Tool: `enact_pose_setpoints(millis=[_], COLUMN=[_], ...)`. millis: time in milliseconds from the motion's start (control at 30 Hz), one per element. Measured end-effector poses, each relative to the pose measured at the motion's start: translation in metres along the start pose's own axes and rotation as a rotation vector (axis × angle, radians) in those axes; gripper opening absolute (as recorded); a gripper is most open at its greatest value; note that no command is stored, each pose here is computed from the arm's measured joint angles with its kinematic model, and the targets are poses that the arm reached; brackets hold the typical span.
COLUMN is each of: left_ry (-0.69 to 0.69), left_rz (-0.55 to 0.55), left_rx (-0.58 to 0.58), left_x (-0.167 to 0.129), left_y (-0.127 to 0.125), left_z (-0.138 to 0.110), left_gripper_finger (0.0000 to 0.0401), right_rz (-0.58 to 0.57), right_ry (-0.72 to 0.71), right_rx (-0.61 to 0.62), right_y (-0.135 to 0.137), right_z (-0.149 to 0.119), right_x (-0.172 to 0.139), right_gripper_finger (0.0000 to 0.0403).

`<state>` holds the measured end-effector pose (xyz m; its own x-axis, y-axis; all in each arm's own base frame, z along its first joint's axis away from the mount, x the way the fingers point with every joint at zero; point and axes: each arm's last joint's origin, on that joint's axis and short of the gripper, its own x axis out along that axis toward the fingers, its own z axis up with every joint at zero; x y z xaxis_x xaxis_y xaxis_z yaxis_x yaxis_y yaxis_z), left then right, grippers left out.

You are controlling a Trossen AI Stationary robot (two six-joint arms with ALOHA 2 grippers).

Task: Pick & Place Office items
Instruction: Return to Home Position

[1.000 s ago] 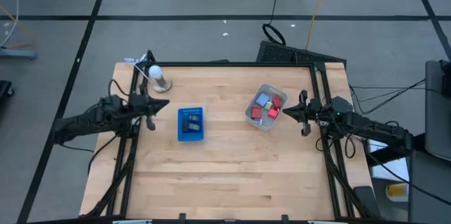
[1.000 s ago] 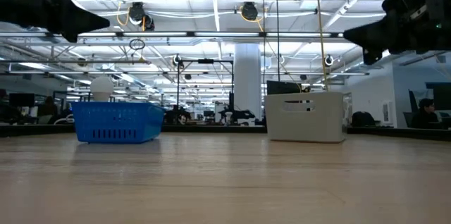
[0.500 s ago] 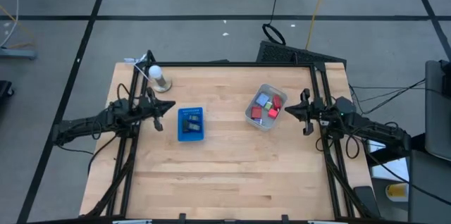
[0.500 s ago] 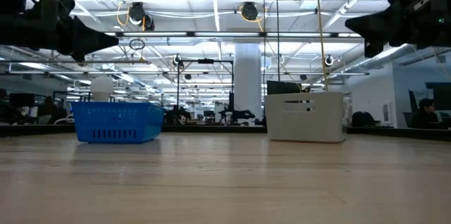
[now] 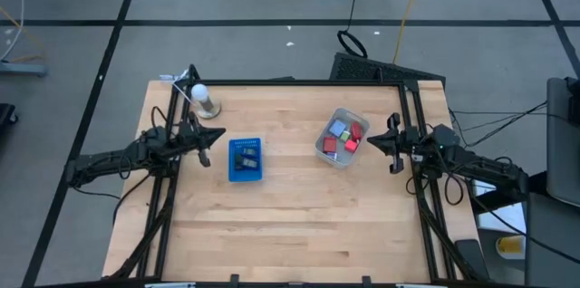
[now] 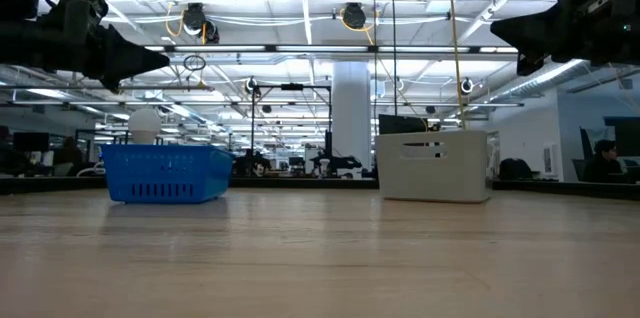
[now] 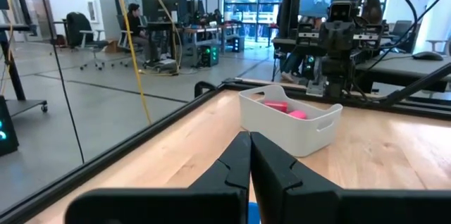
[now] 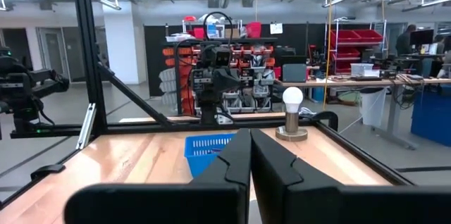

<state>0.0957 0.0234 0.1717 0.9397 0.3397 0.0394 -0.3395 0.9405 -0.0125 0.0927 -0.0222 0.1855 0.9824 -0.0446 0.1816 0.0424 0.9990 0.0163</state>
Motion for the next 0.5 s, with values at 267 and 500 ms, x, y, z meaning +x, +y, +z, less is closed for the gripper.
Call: enact_pose_setpoints(millis=[267,500], left_ry=[-0.004,-0.005], left_rz=[0.000,-0.001], left_rx=[0.002,0.001], left_x=[0.0000,0.0000], left_y=[0.0000,0.0000], left_z=[0.0004,0.0005], left_gripper_finger=[0.0010,0.0010], right_rz=[0.000,0.000], right_ry=[0.000,0.000], right_rx=[0.000,0.000], right_y=[0.0000,0.0000], right_z=[-0.0001,-0.0001], right_x=[0.0000,0.0000], right_gripper_finger=[0.0003,0.0004])
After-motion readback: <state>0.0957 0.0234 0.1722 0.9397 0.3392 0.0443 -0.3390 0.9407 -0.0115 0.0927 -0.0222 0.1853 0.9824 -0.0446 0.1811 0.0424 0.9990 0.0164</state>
